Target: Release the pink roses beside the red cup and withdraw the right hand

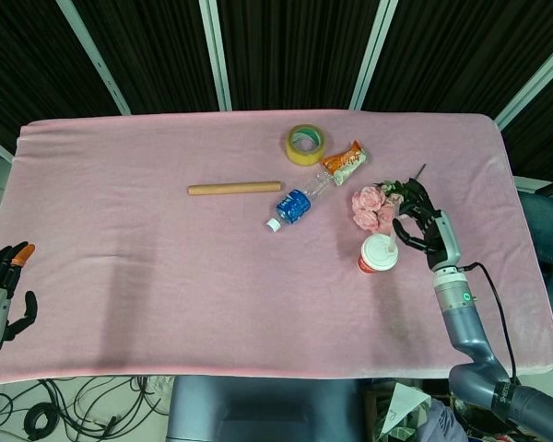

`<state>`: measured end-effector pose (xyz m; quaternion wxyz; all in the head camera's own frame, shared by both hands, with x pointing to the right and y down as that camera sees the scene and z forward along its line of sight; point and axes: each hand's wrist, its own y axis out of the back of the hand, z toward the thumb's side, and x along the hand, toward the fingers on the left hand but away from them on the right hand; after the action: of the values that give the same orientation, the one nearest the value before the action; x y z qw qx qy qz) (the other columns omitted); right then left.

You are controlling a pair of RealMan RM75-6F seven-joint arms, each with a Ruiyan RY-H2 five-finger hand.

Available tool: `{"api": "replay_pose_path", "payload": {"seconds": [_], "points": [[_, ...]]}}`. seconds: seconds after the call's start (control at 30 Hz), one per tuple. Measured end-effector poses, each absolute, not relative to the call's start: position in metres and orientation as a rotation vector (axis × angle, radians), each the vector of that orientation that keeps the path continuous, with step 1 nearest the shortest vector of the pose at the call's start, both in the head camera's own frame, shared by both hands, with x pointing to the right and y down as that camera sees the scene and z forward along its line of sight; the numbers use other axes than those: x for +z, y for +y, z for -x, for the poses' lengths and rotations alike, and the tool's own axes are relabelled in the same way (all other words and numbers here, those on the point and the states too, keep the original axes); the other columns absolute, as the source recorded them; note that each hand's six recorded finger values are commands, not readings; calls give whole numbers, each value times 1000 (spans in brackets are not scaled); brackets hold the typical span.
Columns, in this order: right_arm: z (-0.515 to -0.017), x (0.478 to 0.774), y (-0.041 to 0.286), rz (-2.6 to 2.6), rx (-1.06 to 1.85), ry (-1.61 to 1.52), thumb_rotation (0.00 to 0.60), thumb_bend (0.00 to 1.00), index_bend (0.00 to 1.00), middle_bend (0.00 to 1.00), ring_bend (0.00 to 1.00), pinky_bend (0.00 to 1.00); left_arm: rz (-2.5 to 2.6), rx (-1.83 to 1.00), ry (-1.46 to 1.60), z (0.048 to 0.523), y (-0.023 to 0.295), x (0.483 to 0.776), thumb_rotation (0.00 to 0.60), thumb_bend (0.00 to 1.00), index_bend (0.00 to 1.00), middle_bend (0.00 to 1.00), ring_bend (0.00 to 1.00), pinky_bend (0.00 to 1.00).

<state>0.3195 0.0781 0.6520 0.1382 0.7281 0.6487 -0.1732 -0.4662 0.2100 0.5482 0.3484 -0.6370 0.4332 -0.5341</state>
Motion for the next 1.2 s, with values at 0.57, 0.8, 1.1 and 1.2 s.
{"api": "replay_pose_path", "payload": {"seconds": [0.57, 0.8, 1.1, 1.2], "points": [[-323, 643, 82, -2200, -571, 1819, 600, 203, 40, 0, 21, 208, 1650, -1390, 1118, 466, 210, 549, 600, 655, 47, 38, 0, 0], [-339, 619, 78, -2315, -688, 1890, 600, 203, 5, 0, 16, 208, 1651, -1386, 1120, 466, 210, 548, 600, 655, 47, 38, 0, 0], [-376, 590, 90, -2532, -1324, 1991, 600, 202, 2, 0, 16, 208, 1646, -1380, 1100, 464, 210, 548, 600, 655, 47, 38, 0, 0], [-390, 581, 103, -2569, -1669, 1977, 600, 201, 0, 0, 16, 208, 1631, -1375, 1061, 462, 211, 548, 600, 655, 47, 38, 0, 0]]}}
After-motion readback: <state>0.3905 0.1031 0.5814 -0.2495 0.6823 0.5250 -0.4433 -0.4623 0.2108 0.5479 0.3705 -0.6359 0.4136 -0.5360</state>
